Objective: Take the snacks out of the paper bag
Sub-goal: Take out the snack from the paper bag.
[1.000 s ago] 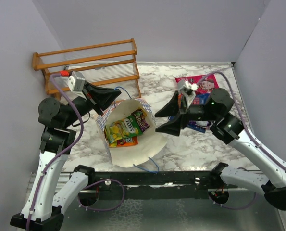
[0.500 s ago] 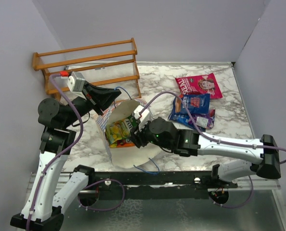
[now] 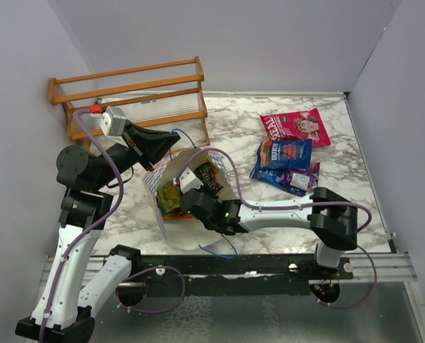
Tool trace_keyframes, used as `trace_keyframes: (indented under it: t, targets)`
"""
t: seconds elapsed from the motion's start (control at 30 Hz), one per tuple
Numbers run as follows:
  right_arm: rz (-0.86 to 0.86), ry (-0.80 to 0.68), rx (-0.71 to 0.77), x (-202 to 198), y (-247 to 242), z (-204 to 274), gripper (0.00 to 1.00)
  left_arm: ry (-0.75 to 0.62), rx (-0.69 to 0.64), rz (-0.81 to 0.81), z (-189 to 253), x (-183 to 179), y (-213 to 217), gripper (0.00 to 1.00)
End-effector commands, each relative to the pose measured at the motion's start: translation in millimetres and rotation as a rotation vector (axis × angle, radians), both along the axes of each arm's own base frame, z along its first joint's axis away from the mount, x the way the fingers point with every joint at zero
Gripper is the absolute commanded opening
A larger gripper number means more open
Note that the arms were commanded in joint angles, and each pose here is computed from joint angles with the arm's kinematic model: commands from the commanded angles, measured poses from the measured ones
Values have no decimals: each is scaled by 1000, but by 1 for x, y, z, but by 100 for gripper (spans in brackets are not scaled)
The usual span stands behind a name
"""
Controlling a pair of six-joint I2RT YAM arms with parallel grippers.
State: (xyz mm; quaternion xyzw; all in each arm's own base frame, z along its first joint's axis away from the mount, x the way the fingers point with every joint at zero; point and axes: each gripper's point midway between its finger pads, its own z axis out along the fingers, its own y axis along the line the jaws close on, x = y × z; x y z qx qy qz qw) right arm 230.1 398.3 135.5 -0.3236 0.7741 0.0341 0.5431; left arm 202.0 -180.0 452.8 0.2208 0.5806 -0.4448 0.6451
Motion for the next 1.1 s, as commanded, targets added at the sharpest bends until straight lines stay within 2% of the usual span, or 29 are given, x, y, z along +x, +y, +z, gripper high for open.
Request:
trace_keyframes:
  t: [0.0, 0.17, 0.3, 0.5, 0.57, 0.73, 0.9, 1.07]
  targets:
    - [-149, -132, 63, 25, 5, 25, 34, -59, -26, 2, 21, -9, 2, 0]
    - [-173, -94, 91, 41, 10, 14, 35, -67, -32, -9, 25, -14, 2, 0]
    - [-190, -84, 58, 51, 16, -1, 45, -70, -37, -15, 25, -17, 2, 0]
    - [-251, -62, 38, 71, 8, -19, 49, -73, -43, -28, 27, -20, 1, 0]
    - [-252, -68, 25, 73, 7, -22, 56, -75, -43, -30, 27, -21, 1, 0]
    - [-282, -63, 12, 88, -3, -33, 63, -77, -44, -31, 27, -21, 1, 0]
    - [-258, -48, 57, 99, 5, -42, 63, -69, -43, -29, 24, -20, 1, 0]
    - [-140, -90, 134, 100, 29, -37, 66, -58, -39, -32, 22, -18, 0, 0]
